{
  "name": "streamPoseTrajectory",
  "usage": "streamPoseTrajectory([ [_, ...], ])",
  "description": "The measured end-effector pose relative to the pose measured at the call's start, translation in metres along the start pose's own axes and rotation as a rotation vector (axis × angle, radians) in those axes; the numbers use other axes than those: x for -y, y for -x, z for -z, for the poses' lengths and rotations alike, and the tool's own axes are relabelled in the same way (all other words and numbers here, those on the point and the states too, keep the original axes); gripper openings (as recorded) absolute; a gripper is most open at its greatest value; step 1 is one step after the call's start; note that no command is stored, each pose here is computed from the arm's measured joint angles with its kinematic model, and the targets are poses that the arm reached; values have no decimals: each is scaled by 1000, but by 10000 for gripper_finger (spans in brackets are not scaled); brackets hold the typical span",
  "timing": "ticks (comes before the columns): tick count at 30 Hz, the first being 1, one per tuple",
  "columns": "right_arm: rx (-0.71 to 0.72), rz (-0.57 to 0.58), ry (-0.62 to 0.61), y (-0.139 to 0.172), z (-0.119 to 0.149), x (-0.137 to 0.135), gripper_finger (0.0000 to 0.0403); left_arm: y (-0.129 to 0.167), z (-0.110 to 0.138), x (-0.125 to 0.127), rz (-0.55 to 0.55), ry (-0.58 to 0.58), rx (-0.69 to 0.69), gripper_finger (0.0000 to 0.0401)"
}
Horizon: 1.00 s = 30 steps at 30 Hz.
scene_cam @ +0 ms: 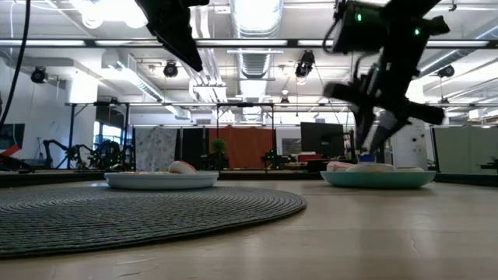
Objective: Pick & Place donuts
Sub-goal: Return to Home Position
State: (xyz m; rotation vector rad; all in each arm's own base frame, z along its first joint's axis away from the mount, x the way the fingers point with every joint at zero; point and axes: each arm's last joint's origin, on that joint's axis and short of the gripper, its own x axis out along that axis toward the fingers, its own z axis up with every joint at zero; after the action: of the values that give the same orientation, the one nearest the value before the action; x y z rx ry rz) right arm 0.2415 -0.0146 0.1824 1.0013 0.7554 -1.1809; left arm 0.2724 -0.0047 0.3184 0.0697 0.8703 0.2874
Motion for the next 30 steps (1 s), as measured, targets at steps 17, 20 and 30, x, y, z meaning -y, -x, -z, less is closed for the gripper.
streamPoseTrajectory([
  [17,-82,-574,423,46,31,-25,92,11,37,1,322,143,289,171],
  [20,-42,-663,379,58,21,-19,86,14,57,-3,317,225,360,171],
  [30,89,-877,409,119,-8,19,66,35,112,-14,430,543,438,171],
])
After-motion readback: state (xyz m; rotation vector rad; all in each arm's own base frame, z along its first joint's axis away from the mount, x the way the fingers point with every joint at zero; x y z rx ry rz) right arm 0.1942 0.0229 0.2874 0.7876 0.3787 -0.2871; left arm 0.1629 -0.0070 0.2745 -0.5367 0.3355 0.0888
